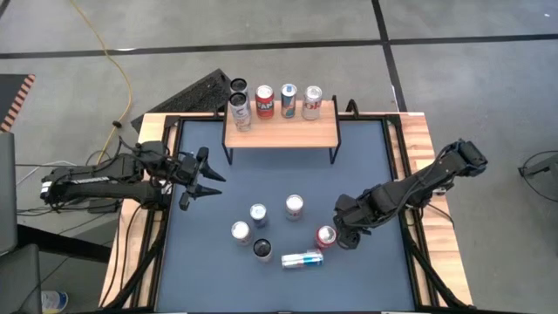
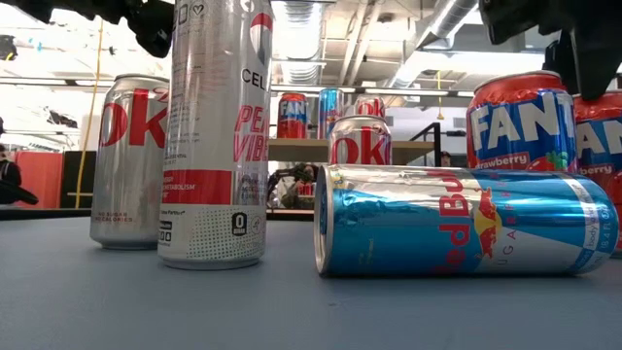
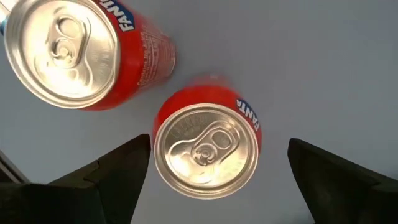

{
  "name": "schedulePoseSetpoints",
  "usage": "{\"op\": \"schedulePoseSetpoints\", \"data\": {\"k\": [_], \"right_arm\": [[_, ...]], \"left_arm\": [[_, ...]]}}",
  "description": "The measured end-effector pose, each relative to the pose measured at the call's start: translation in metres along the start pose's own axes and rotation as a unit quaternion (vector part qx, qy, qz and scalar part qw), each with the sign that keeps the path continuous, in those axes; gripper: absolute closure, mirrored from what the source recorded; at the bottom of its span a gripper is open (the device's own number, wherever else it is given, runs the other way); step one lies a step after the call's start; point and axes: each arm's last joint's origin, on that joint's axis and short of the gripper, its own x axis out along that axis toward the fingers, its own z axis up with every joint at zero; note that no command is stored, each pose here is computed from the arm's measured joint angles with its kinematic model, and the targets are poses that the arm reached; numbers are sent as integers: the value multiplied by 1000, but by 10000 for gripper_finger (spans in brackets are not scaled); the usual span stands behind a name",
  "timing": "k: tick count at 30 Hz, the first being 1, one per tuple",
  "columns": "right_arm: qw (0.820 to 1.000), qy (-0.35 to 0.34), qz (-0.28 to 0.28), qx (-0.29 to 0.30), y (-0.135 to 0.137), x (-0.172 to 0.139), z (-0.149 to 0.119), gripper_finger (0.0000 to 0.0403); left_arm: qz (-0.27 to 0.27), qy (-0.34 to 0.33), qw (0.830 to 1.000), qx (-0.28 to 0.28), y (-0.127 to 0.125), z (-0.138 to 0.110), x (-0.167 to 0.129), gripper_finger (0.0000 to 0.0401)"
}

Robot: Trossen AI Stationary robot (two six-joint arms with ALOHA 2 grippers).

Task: Place canned beverage on shelf
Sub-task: Put the right orange soda can on the shelf

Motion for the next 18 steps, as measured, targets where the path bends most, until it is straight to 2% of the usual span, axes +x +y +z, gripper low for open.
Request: {"op": "schedulePoseSetpoints", "data": {"k": [12,18], "right_arm": [[1000,-1,-2,1,-4,23,-3,28],[1000,-5,-3,-4,-6,24,0,38]], "left_arm": [[0,0,1000,-2,0,0,0,227],[1,-1,1000,-3,0,0,0,227]]}}
